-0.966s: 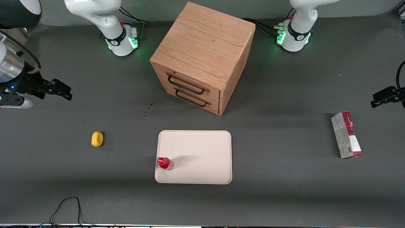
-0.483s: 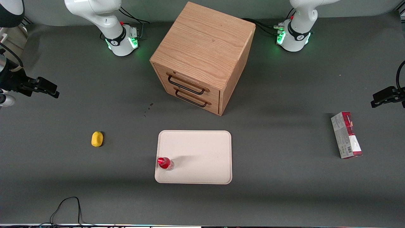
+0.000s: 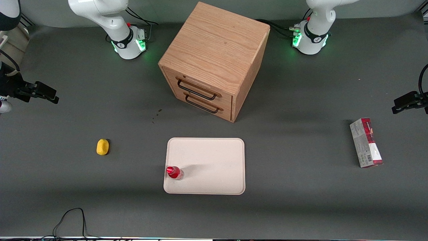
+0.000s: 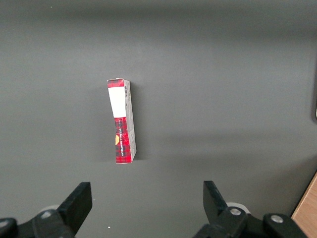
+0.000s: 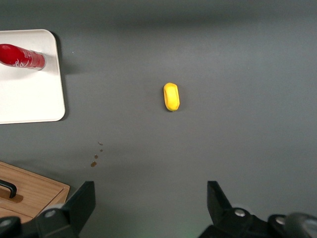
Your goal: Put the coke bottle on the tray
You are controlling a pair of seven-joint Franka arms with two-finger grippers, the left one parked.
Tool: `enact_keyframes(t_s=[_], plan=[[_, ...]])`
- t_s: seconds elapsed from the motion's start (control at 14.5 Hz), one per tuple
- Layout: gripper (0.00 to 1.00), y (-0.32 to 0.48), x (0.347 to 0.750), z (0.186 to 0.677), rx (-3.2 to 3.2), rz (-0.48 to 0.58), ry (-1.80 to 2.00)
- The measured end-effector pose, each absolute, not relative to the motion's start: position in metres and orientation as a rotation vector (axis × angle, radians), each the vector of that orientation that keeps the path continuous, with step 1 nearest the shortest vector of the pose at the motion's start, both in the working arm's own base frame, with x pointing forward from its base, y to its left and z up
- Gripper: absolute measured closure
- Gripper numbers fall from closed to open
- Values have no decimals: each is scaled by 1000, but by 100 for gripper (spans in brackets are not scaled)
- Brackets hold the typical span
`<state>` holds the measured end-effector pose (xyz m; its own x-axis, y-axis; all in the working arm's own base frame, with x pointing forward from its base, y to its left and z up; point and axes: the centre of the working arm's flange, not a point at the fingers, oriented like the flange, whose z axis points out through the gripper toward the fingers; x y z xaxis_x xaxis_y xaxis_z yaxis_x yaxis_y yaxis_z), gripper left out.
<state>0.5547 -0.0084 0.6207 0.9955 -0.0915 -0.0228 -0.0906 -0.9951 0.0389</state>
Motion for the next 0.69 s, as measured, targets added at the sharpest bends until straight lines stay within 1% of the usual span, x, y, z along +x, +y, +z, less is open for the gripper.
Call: enact_keyframes(t_s=[0.69], plan=[[0,-7,555,617,3120,-52,-145]])
